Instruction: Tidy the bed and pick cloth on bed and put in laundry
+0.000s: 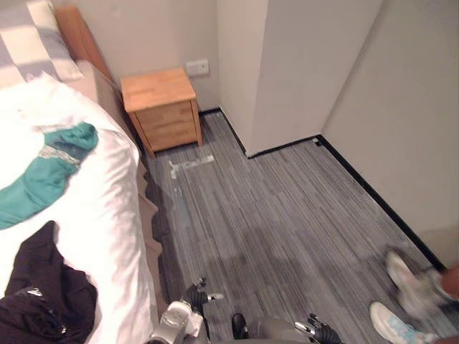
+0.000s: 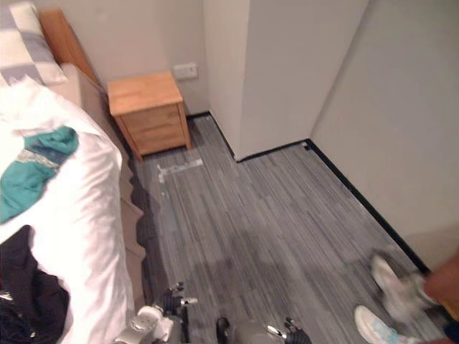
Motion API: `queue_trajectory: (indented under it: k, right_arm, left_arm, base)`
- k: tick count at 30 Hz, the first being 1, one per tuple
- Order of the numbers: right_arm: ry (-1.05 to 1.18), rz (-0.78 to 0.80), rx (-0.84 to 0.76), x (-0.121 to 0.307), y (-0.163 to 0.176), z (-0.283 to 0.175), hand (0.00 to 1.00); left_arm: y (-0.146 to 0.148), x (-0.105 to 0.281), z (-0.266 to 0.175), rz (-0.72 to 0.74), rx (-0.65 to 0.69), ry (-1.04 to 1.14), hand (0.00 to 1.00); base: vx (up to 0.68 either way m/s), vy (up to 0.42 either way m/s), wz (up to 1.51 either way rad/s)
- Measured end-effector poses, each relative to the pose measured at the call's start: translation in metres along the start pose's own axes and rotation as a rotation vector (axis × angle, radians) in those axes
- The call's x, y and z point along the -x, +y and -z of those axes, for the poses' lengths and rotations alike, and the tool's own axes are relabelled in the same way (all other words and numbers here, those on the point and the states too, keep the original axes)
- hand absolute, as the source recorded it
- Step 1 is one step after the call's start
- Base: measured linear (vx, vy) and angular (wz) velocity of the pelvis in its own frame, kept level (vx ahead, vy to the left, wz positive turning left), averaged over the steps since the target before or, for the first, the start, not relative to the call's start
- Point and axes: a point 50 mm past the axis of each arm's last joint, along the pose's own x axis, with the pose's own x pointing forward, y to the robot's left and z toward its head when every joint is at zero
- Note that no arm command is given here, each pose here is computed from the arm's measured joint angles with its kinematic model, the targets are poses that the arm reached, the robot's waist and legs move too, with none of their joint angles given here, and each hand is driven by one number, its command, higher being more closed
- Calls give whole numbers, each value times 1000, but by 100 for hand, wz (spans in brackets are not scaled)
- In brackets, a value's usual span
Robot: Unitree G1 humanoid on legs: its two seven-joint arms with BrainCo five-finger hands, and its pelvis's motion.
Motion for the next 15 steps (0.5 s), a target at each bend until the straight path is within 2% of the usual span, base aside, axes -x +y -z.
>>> queue_trajectory:
  k: [2, 5, 8, 13, 15]
  right_arm:
    - [44, 14, -21, 4, 0, 15, 0]
    - [20, -12, -12, -3, 9, 5, 0]
    - [4, -7, 9, -4, 7, -1, 0]
    - [-26, 20, 1, -6, 6, -10, 0]
    - [-26, 39, 8, -5, -1, -12, 0]
  left_arm:
    - [2, 0, 3, -3, -10, 22, 0]
    - [22, 7, 23, -63, -36, 119, 0]
    - [30, 10, 28, -104, 5, 134, 0]
    - [43, 13, 35, -170, 59, 166, 0]
    - [40, 16, 43, -196, 138, 186, 0]
  base:
    - [187, 240, 30]
    - [247, 151, 43]
    - [385, 3, 55]
    - [467, -146, 44]
    - [591, -348, 41]
